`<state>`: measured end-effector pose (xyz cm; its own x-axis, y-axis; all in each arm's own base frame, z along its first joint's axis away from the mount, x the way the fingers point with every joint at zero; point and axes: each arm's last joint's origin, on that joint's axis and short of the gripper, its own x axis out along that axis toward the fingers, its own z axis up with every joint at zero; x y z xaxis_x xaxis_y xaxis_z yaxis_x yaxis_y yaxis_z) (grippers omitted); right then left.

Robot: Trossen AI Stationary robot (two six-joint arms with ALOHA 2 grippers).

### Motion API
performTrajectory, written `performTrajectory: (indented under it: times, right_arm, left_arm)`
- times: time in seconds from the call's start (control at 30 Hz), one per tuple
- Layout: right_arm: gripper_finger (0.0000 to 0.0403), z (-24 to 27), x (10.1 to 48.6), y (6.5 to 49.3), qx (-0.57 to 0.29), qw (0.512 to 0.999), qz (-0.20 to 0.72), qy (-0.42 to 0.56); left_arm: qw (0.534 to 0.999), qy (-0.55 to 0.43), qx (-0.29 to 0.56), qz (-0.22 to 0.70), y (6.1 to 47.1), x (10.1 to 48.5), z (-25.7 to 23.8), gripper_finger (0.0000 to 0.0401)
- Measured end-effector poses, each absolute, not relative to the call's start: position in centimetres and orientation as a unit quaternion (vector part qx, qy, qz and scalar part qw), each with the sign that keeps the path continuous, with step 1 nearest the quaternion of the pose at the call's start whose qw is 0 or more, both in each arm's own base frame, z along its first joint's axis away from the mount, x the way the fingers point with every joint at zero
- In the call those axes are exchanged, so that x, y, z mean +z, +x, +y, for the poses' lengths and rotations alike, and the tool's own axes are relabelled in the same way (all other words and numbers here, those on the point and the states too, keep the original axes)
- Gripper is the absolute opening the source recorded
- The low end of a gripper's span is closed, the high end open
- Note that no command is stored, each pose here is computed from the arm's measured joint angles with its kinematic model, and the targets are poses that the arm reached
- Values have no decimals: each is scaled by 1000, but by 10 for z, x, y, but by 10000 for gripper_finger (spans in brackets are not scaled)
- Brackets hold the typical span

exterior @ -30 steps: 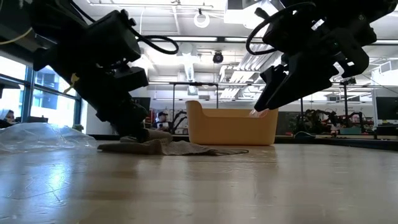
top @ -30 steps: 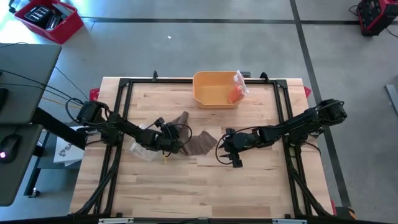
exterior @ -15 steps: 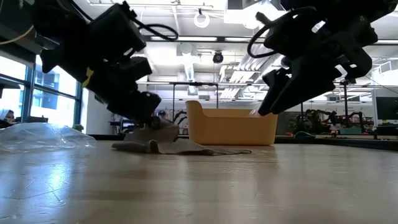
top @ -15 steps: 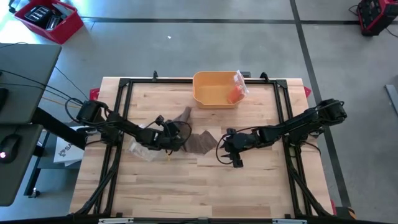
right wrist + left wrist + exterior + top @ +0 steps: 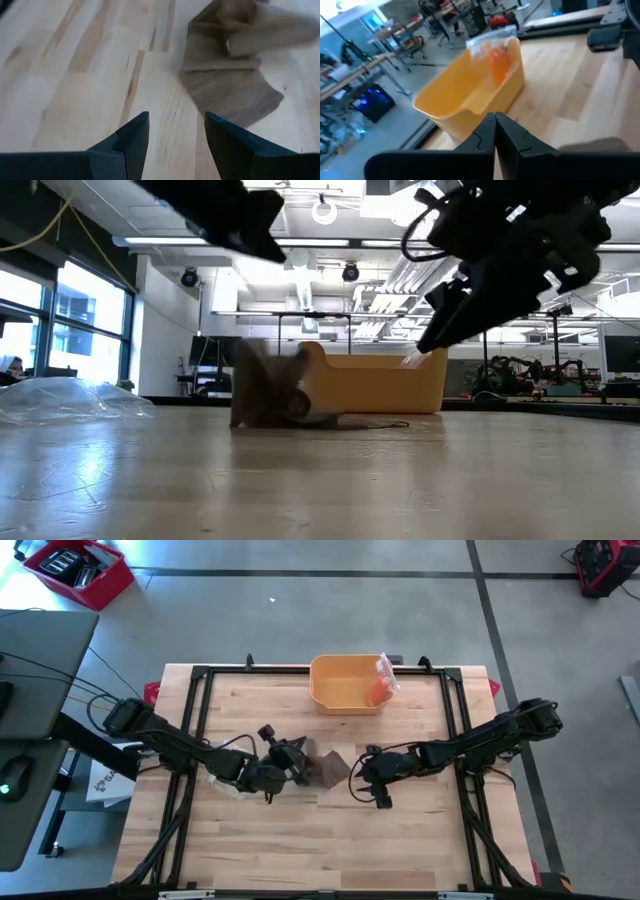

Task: Roll bandage
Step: Roll the brown bandage

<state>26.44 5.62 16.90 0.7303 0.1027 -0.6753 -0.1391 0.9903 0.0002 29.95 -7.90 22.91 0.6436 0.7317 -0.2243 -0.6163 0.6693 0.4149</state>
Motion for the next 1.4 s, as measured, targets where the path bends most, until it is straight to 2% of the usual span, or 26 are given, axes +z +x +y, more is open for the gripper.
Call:
performTrajectory:
  times: [0.23, 0.53, 0.63, 0.73, 0.83, 0.9, 1.03, 1.13, 1.27, 1.4]
  right_arm:
    - [183, 49, 159, 273, 32, 931, 364, 2]
    - [183, 37, 151, 269, -78, 917, 391, -22]
    - [183, 33, 151, 269, -91, 915, 393, -18]
    - [183, 35, 153, 272, -66, 923, 379, -17]
    - [183, 39, 157, 279, 0, 938, 345, -17]
    - [183, 41, 155, 285, 30, 944, 327, -18]
    - [183, 43, 142, 296, 34, 950, 308, -24]
    - [183, 46, 129, 297, 80, 942, 327, -18]
    - [183, 58, 124, 289, 153, 918, 365, -32]
    - [183, 63, 140, 276, 145, 912, 379, -54]
  left_arm:
    - [892, 139, 380, 203, 299, 225, -75, 0]
    - [925, 46, 284, 247, 299, 214, -80, 0]
    - [921, 7, 289, 262, 301, 205, -77, 0]
    - [909, -49, 306, 279, 306, 192, -66, 0]
    - [901, -92, 289, 310, 314, 175, -56, 0]
    - [900, -110, 256, 335, 320, 163, -55, 0]
    - [895, -142, 165, 391, 329, 138, -61, 0]
    - [892, -154, 81, 417, 332, 125, -77, 0]
    - [893, -154, 19, 422, 328, 127, -102, 0]
    - [908, -144, 33, 393, 318, 146, -118, 0]
